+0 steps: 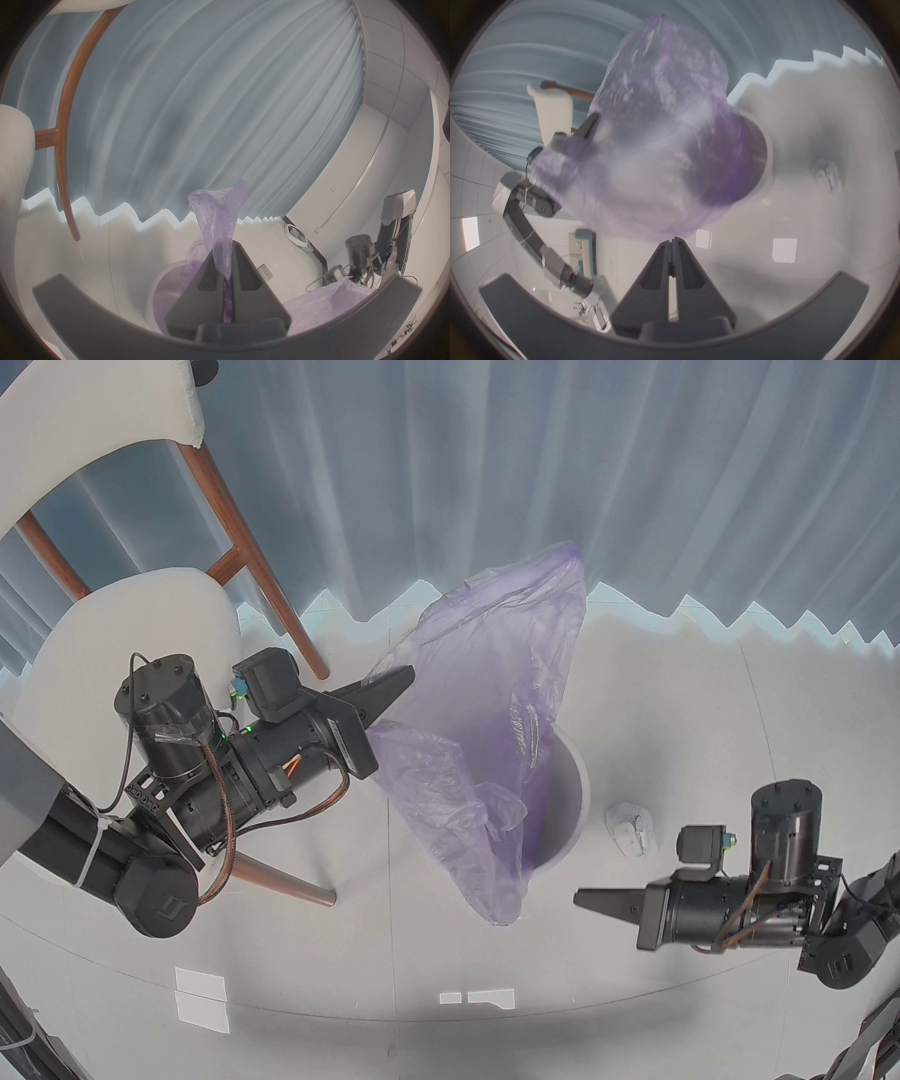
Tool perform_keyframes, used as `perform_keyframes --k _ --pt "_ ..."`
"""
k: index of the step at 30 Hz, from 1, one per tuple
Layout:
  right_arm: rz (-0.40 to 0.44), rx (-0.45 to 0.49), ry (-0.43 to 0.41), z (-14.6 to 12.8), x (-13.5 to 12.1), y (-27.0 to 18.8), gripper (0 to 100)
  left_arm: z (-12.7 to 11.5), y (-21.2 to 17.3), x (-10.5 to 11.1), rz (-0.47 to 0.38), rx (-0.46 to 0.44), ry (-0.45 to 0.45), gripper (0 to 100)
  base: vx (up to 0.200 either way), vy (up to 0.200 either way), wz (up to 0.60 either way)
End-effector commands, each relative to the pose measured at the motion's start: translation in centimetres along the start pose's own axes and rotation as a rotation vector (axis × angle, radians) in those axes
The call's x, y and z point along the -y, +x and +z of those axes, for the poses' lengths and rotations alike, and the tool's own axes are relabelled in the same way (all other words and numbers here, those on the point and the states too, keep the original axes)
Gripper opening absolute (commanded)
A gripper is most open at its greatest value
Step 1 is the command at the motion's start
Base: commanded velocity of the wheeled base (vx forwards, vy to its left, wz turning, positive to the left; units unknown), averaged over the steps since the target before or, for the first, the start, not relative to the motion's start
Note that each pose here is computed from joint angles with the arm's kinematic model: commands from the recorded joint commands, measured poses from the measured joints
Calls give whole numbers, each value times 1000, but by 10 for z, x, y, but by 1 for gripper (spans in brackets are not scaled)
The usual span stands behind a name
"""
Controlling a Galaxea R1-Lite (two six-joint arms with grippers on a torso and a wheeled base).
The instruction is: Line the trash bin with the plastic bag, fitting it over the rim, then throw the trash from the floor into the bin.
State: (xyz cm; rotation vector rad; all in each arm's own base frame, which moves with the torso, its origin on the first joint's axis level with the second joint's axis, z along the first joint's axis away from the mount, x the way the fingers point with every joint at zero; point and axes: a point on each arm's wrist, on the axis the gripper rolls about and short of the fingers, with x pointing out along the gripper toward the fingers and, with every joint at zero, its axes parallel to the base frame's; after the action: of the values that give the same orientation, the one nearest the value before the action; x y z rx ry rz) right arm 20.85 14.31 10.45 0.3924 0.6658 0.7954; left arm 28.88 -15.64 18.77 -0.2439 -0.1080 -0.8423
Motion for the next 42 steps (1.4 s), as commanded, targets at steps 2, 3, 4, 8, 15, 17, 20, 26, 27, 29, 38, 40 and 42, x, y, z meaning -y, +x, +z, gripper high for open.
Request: perform_keyframes --k 2,3,4,8,15,17,20,26,27,29,38,40,42 --pt "60 -110 -26 -31 -22 -15 0 -1 0 1 0 -3 -3 0 0 0 0" --pt "71 -133 -32 -36 -24 -13 0 -2 0 1 1 -4 -3 0 0 0 0" --pt "80 -147 -35 -39 -26 -12 0 -2 0 1 1 -4 -3 0 0 0 0" --pt "116 -220 -9 -53 -37 -4 0 -1 0 -1 5 -1 -1 0 0 0 0" --pt "141 -278 10 -71 -40 27 0 -1 0 1 -1 -2 -1 0 0 0 0" --pt "147 -273 6 -75 -37 39 0 -1 0 1 -1 -3 -1 0 0 0 0" --pt "174 -232 17 -79 -32 58 0 -2 0 1 -2 -6 -3 0 0 0 0" --pt "173 -19 109 -32 -8 98 0 -3 0 1 -1 -11 -4 0 0 0 0" --pt "173 23 109 -21 -4 101 0 -4 0 1 0 -13 -5 0 0 0 0" --pt "164 93 110 1 6 107 0 -6 1 1 0 -18 -6 0 0 0 0" --pt "160 208 104 39 28 135 0 -9 3 4 -11 -26 -8 0 0 0 0" --pt "175 231 91 49 29 151 0 -10 1 5 -11 -31 -9 0 0 0 0" --pt "171 225 92 57 29 159 0 -11 0 5 -10 -36 -11 0 0 0 0"
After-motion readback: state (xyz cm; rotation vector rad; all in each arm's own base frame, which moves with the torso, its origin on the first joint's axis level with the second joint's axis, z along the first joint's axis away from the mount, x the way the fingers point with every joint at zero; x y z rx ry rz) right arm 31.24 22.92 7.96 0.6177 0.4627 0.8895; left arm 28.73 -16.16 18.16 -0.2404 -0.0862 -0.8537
